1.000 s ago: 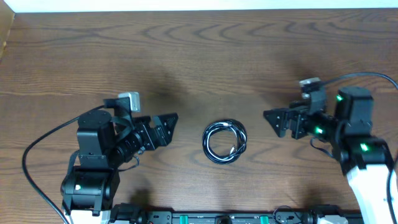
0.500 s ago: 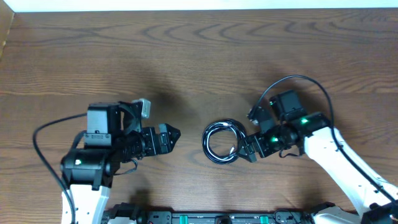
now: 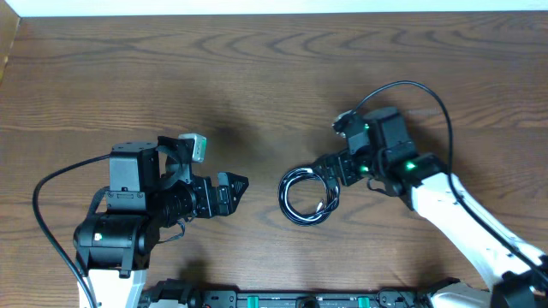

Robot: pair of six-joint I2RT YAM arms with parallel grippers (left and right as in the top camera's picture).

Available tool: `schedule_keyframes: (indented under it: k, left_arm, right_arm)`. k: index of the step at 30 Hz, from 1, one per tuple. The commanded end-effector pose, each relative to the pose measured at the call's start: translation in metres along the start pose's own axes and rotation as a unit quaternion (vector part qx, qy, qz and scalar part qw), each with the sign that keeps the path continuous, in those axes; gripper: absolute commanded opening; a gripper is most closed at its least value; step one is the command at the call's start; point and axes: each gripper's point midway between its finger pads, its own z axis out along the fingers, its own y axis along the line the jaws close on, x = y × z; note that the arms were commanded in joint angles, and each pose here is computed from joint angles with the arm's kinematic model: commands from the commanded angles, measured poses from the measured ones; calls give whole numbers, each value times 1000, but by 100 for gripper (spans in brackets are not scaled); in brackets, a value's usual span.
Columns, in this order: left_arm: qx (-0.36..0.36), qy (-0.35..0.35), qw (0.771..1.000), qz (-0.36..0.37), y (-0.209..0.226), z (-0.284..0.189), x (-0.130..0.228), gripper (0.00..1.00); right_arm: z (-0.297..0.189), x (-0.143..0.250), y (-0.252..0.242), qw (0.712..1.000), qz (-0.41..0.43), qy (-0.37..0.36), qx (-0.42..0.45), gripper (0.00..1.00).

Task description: Untangle cables

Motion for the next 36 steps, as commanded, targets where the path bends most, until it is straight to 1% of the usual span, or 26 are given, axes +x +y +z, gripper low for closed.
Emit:
schedule_keyframes:
  k: [1, 5, 6, 10, 14, 17, 23, 24, 26, 27, 29, 32, 33, 35, 36]
  left_arm:
    - [1, -8, 1000, 16, -3, -4, -4, 98]
    - [-42, -1, 999, 7, 12, -5, 1, 98]
    - [-47, 1, 999, 6, 14, -5, 2, 98]
    - [-51, 6, 999, 3, 16, -5, 5, 98]
    - [-51, 6, 999, 3, 16, -5, 5, 98]
    - [-51, 7, 999, 2, 16, -5, 5, 98]
    - [-52, 12, 999, -1, 17, -4, 7, 98]
    - [-52, 13, 999, -1, 17, -4, 7, 98]
    - [-52, 16, 998, -3, 17, -3, 8, 98]
    - [-53, 18, 998, -4, 18, -3, 8, 98]
    - [-53, 23, 998, -7, 18, -2, 10, 98]
    - [-55, 29, 998, -10, 19, -2, 12, 99]
    - [-55, 30, 998, -11, 19, -2, 13, 95]
    - [-55, 33, 998, -12, 20, -2, 14, 89]
    - [-56, 33, 998, -12, 20, -2, 14, 84]
  right_arm:
    - [20, 13, -7, 999, 26, 32, 23, 99]
    - [32, 45, -41, 990, 40, 92, 104, 99]
    - [33, 53, -46, 987, 39, 108, 116, 97]
    - [37, 79, -53, 978, 38, 161, 126, 94]
    - [38, 84, -54, 976, 40, 171, 127, 86]
    - [39, 85, -49, 977, 44, 172, 115, 84]
    - [45, 84, -31, 980, 55, 170, 83, 69]
    - [46, 83, -28, 981, 56, 167, 82, 65]
    - [50, 79, -20, 983, 50, 158, 76, 53]
    - [53, 76, -15, 985, 41, 152, 72, 49]
    - [57, 70, -7, 988, 28, 139, 64, 37]
    - [61, 62, 0, 991, 15, 121, 56, 7]
    - [62, 58, 1, 992, 17, 114, 54, 1]
    - [61, 49, 3, 993, 21, 104, 53, 1]
    - [61, 45, 4, 993, 21, 100, 53, 1]
